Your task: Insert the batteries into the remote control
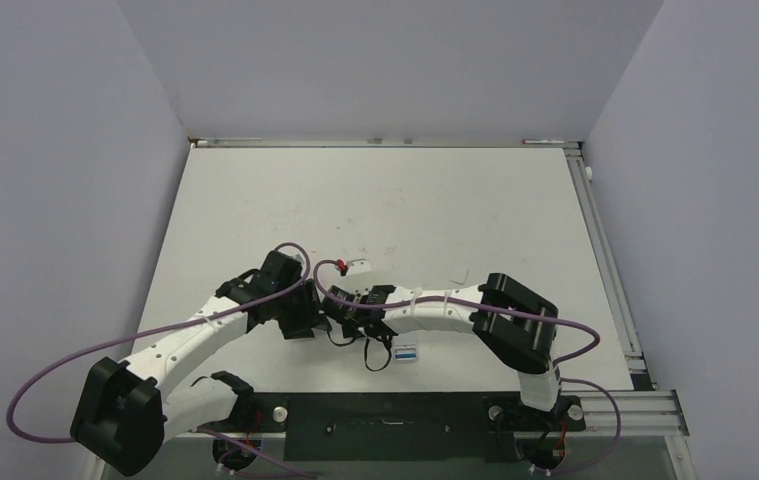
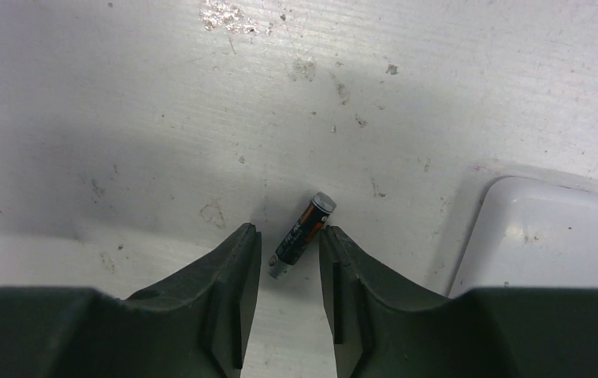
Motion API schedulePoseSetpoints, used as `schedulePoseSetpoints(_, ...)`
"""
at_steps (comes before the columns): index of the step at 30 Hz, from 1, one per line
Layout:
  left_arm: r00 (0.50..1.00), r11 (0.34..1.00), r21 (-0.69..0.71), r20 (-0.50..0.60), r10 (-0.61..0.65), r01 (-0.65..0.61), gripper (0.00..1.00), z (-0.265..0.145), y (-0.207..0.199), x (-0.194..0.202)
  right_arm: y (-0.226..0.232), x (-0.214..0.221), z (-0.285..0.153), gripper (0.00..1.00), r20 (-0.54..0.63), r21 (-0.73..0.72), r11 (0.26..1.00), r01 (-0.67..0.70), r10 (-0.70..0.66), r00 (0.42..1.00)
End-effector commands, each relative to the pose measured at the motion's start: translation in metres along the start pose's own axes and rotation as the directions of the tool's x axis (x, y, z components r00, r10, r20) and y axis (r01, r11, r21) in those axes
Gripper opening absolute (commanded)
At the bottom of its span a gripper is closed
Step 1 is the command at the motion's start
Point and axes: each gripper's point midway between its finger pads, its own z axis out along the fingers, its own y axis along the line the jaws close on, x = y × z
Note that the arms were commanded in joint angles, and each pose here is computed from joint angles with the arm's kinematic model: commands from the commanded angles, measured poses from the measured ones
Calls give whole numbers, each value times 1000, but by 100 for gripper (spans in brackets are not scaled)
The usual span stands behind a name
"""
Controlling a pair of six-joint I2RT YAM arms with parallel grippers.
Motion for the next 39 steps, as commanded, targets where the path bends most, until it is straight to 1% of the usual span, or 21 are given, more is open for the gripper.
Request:
schedulePoseSetpoints(1, 999, 998, 55, 19, 27, -28, 44, -4, -8, -4, 0, -4, 0, 32, 22, 34, 999, -19, 18, 1000)
schedulePoseSetpoints(6, 1000, 998, 58, 17, 21, -22, 45, -4, -8, -5, -6, 3, -1, 25, 12, 49, 999, -7, 6, 1000)
schedulePoseSetpoints(7, 1000, 998, 59, 16, 20, -21, 45, -4, -8, -5, -8, 4, -1, 22, 9, 52, 999, -4, 4, 1000)
schedulePoseSetpoints(9, 1000, 998, 61, 8, 15, -16, 45, -3, -8, -4, -8, 6, -2, 12, 4, 44, 999, 6, -6, 1000)
schedulePoseSetpoints(10, 1000, 998, 64, 6, 12, -12, 45, -3, -9, -4, -8, 6, -3, 9, 4, 42, 999, 12, -12, 1000)
schedulePoseSetpoints(14, 1000, 997, 78, -8, -4, 4, 45, -1, -11, -2, -2, 6, -6, 9, 4, 0, 999, 33, -33, 999)
schedulePoseSetpoints(19, 1000, 995, 97, -18, -21, 22, 45, -1, -16, -2, 4, 0, -16, 8, 32, -60, 997, 57, -55, 998)
schedulePoseSetpoints(25, 999, 988, 149, -36, -31, 36, 45, -4, -29, -4, 5, -9, -33, 9, 76, -133, 979, 153, -144, 987)
schedulePoseSetpoints(31, 997, 978, 202, -66, -37, 49, 45, -8, -39, -5, 7, -12, -52, 9, 120, -219, 935, 278, -257, 959)
schedulePoseSetpoints(39, 994, 955, 289, -107, -27, 58, 46, -15, -55, -5, 3, -7, -70, 8, 176, -329, 839, 432, -395, 902)
